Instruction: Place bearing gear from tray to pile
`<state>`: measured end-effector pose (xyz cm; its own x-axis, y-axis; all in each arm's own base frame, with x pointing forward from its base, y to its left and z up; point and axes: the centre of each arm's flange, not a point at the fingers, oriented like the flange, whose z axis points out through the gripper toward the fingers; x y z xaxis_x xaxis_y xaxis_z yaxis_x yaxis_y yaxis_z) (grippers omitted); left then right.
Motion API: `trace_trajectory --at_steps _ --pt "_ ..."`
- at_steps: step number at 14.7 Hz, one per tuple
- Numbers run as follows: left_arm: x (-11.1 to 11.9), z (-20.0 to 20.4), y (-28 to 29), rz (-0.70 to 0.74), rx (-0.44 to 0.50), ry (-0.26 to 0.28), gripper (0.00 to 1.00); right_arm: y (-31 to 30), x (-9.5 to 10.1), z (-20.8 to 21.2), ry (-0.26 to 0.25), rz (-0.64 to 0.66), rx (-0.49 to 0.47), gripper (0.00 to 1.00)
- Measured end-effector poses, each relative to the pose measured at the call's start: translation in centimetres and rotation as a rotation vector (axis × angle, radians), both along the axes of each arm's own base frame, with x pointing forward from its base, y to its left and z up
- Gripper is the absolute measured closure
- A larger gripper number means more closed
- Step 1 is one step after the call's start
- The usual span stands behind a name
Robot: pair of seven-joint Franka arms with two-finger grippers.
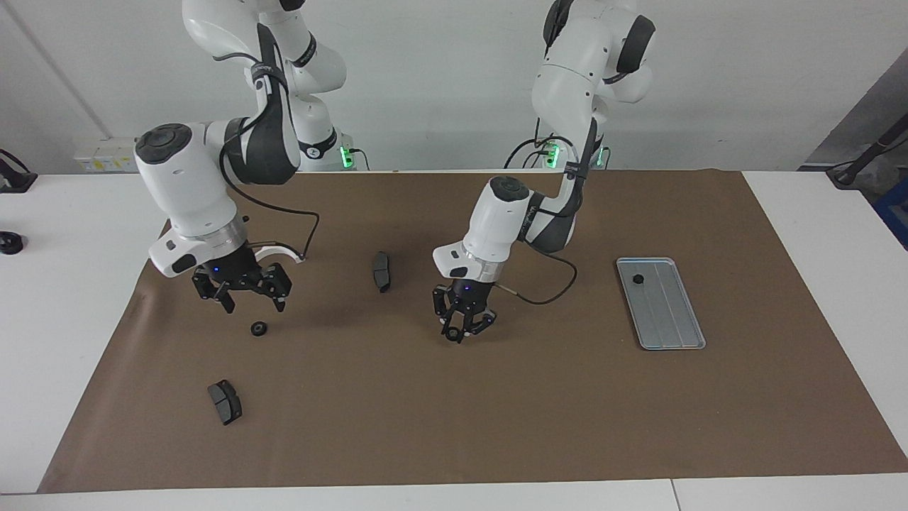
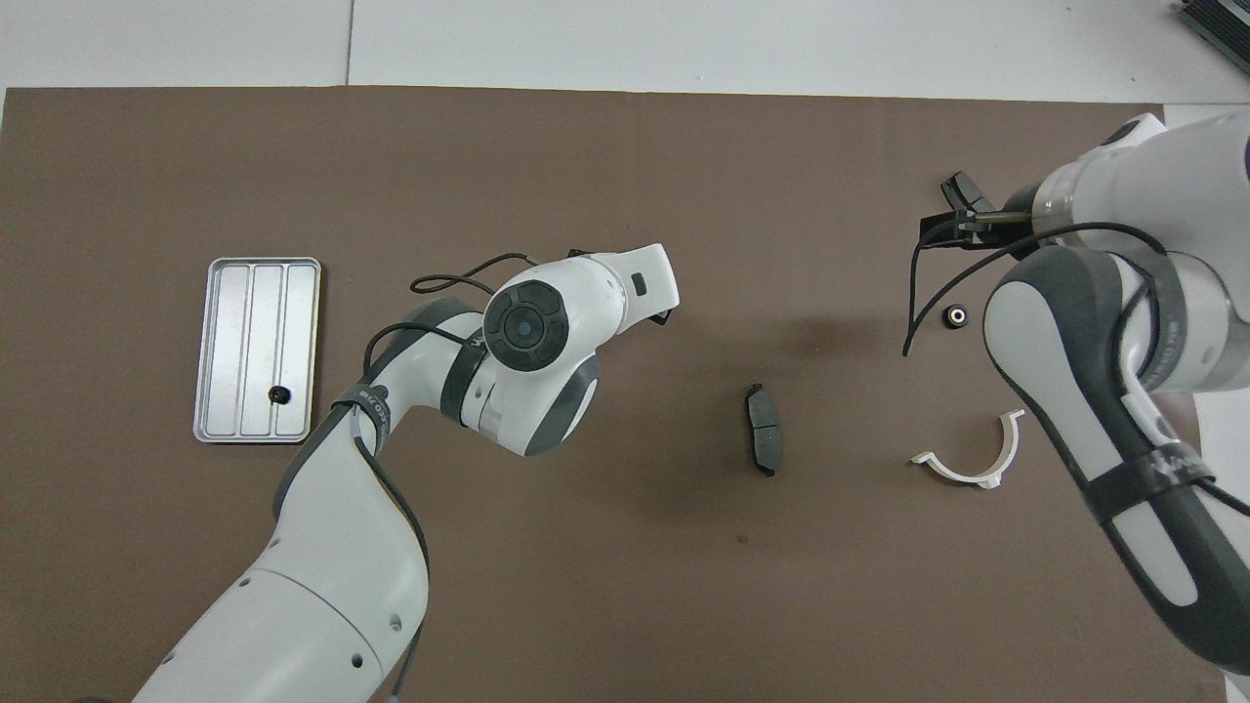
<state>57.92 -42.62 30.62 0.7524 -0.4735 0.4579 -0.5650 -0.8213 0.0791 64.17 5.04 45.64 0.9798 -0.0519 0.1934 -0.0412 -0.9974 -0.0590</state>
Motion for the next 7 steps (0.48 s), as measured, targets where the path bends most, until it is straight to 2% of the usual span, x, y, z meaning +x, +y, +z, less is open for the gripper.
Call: trace_trajectory --at_steps 3,4,7 --pt "0.1 -0.4 -1.4 -0.011 -0.012 -0.009 0.61 5.6 0.5 -0.6 0.003 0.005 0.008 0.00" --pt "0.1 -0.1 -1.7 -0.007 -0.019 -0.012 0.53 7.2 0.7 -1.2 0.006 0.010 0.007 0.00" --pt "0.7 1.5 -1.2 0.009 -0.023 -0.015 0.21 10.5 1.1 -3.3 -0.009 0.001 0.011 0.00"
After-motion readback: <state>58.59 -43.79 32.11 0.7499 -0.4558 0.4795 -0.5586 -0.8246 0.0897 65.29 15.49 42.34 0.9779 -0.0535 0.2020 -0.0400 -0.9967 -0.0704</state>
